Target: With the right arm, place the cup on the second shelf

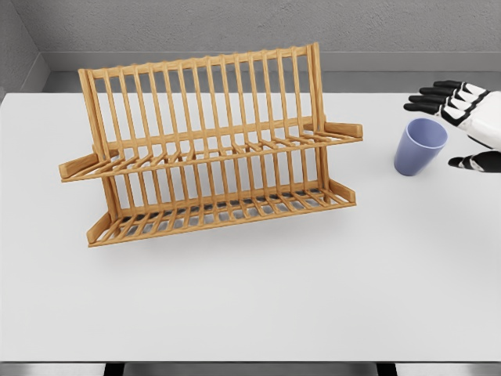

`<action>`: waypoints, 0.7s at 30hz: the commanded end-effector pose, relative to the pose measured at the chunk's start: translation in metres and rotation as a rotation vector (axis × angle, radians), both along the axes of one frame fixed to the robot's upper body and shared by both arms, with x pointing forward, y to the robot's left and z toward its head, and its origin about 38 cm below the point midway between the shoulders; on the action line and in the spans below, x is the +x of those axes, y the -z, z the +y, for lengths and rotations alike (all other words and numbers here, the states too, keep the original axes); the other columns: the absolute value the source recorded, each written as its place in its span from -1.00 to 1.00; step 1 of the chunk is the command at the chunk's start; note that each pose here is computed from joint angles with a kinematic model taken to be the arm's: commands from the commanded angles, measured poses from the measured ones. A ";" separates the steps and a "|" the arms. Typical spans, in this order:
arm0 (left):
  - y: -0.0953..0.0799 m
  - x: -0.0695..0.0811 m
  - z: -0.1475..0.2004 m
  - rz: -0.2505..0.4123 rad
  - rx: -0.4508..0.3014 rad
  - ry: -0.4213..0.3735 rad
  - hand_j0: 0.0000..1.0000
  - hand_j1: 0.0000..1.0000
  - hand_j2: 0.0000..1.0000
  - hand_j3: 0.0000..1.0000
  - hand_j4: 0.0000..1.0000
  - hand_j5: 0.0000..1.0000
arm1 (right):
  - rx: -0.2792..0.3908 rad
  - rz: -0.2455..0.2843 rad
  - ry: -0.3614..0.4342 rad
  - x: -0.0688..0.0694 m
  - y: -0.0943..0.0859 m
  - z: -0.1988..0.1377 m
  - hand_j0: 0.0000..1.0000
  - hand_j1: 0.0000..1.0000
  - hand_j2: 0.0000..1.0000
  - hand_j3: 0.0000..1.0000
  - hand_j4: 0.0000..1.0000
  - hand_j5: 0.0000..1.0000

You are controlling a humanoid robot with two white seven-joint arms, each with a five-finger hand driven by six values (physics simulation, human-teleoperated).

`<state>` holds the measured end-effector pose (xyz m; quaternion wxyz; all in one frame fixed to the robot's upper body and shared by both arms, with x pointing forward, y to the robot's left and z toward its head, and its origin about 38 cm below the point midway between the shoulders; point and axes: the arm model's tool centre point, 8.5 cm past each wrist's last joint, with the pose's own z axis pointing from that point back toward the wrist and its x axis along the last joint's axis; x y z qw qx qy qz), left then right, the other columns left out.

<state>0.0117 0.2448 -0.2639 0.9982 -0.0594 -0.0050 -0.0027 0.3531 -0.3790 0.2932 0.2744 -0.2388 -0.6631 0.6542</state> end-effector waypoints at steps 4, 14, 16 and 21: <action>0.000 0.000 0.000 -0.001 0.000 0.000 1.00 1.00 1.00 1.00 1.00 1.00 | 0.027 -0.011 0.041 0.003 -0.006 -0.014 1.00 1.00 1.00 1.00 1.00 1.00; 0.000 0.000 0.000 0.001 0.000 0.000 1.00 1.00 1.00 1.00 1.00 1.00 | -0.278 0.299 0.269 0.015 0.004 -0.104 1.00 1.00 1.00 1.00 1.00 1.00; 0.000 0.000 0.000 -0.001 -0.001 0.000 1.00 1.00 1.00 1.00 1.00 1.00 | -0.276 0.307 0.264 0.030 0.006 -0.096 1.00 1.00 1.00 1.00 1.00 1.00; 0.000 0.000 0.000 0.001 0.000 0.000 1.00 1.00 1.00 1.00 1.00 1.00 | -0.269 0.356 0.153 0.080 0.033 -0.043 1.00 1.00 1.00 1.00 1.00 1.00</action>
